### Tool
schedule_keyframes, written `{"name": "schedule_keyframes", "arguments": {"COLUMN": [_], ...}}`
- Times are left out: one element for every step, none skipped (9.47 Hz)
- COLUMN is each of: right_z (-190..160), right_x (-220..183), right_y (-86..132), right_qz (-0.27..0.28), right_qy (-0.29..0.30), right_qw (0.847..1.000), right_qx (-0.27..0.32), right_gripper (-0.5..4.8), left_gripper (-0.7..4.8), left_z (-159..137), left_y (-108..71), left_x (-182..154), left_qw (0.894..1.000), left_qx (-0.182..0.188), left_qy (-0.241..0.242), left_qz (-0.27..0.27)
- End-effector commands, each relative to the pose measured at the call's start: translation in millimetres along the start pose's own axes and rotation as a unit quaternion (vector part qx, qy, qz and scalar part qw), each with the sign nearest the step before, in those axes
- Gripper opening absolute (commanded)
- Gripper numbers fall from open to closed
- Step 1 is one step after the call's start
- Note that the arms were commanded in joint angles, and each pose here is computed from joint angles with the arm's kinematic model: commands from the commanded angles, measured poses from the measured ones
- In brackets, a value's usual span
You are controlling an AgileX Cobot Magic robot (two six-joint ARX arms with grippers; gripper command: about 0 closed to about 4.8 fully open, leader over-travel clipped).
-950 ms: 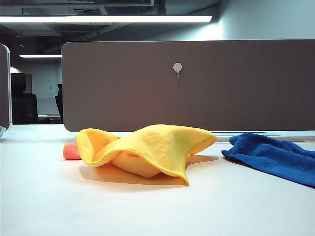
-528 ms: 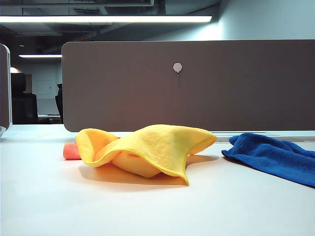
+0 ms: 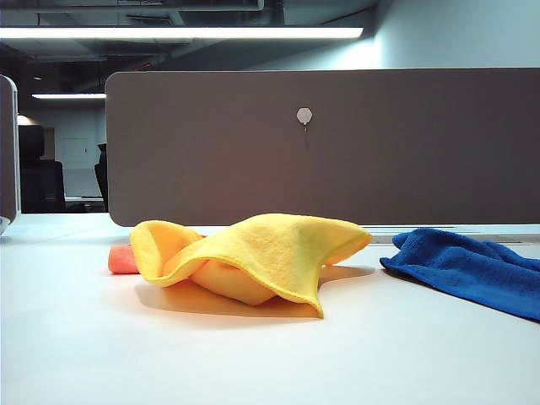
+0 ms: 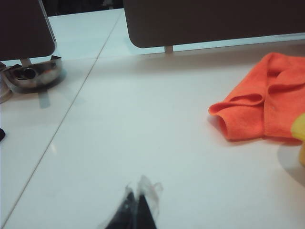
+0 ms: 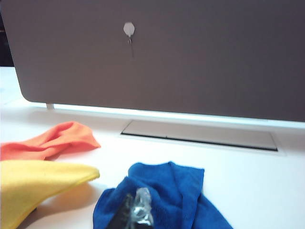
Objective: Pick up a rag that is the same color as the top surface of the Rubik's Cube and cover the cube with it.
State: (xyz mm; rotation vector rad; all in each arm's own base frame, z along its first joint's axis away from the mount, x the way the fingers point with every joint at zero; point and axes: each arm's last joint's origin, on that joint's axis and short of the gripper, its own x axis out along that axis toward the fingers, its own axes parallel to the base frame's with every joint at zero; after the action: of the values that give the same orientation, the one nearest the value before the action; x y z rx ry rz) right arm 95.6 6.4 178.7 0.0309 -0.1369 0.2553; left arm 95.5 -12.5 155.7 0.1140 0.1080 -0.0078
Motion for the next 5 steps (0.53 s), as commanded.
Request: {"name": "schedule_keyframes", "arguments": {"right_z": [3.3,3.3,3.3,3.1,1.9], "right_x": [-0.1,-0.1,-0.1,-0.1,0.0], "right_y": [0.1,0.1,0.1,0.1,0.0], "right_qz": [0.002,0.002,0.001,0.002,0.001], "right_qy": [-0.022,-0.022,-0.022,-0.021,-0.015], "right_qw": [1.0,1.0,1.0,1.0,0.999], "right_qx": [-0.007,-0.007,-0.007,-0.008,-0.029], "right_gripper": [-0.05,-0.05,-0.05,-0.05,-0.05], "left_gripper": [-0.06,-0.06,-0.06,-0.06,-0.05], "left_z": [1.8,2.0,1.6,1.4,0.1], "left_y": [6.9,11.6,15.3,15.8,15.5], "left_x": [1.0,1.2,1.1,1.0,1.1], "left_qw": [1.0,0.999,0.999,0.999,0.999], "left_qx": [-0.016,-0.029,-0.041,-0.046,-0.047], "left_qy": [-0.013,-0.017,-0.018,-0.017,-0.01], "left_qz": [-0.003,-0.001,-0.014,-0.016,-0.016]}}
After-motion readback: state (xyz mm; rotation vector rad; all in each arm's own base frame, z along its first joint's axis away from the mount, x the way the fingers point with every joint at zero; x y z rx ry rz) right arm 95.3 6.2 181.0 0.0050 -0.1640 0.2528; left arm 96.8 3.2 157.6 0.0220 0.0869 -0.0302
